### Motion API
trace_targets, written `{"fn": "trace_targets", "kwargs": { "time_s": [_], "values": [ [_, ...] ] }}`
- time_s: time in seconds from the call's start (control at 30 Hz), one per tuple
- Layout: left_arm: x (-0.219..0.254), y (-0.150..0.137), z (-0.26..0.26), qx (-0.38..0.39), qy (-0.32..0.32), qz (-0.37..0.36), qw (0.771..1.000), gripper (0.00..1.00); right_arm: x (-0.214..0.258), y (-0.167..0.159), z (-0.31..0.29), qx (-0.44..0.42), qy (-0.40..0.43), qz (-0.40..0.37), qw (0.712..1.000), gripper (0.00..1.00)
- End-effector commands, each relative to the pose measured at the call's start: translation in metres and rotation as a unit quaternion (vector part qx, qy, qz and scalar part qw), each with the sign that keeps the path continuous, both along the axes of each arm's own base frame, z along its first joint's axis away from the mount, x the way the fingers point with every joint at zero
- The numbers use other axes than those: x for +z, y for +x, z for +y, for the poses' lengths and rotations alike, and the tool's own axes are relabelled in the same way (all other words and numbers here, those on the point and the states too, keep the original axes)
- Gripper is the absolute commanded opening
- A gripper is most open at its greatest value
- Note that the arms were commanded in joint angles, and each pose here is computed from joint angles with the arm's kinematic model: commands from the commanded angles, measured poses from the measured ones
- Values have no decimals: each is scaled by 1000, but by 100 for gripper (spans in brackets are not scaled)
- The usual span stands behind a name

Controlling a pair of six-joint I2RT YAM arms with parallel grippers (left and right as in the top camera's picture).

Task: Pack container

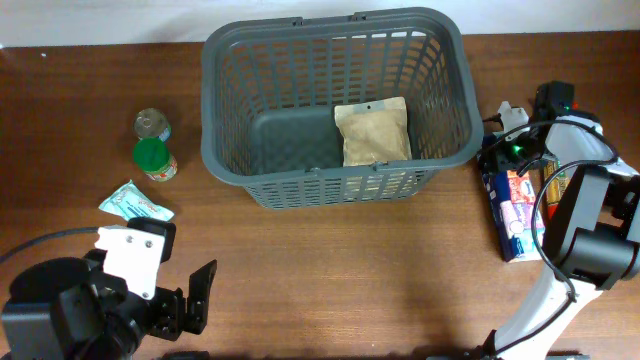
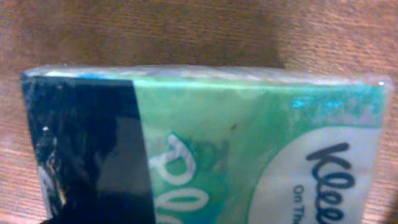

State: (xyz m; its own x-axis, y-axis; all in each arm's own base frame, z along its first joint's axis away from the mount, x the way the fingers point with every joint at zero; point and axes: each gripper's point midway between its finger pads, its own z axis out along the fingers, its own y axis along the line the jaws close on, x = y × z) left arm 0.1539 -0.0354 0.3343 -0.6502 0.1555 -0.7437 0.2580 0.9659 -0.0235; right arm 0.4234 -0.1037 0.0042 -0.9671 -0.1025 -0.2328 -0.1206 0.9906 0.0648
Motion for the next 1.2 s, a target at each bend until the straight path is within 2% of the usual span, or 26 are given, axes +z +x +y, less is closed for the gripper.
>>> {"fn": "trace_targets", "kwargs": {
  "time_s": [0.0,0.13,0.5,0.73,0.9,1.03,1.17],
  "values": [
    [0,0,-2,-6,-3,1,1000,99,-3,1,-3,-38,5,5,999,61],
    [0,0,-2,-6,-3,2,1000,99,8,8,-5,-57,9,-2,998,51],
    [0,0,-2,-6,-3,2,1000,99,94,51,-26,-110,8,-64,992,47],
    [0,0,-2,-6,-3,1,1000,99,196,86,-47,-121,-14,-170,978,46],
    [0,0,-2,-6,-3,1,1000,99,290,101,-43,-108,-31,-271,956,45],
    [0,0,-2,-6,-3,2,1000,99,365,107,-12,-66,-18,-363,929,45],
    [0,0,-2,-6,-3,2,1000,99,433,104,44,23,-18,-448,894,43]
  ]
}}
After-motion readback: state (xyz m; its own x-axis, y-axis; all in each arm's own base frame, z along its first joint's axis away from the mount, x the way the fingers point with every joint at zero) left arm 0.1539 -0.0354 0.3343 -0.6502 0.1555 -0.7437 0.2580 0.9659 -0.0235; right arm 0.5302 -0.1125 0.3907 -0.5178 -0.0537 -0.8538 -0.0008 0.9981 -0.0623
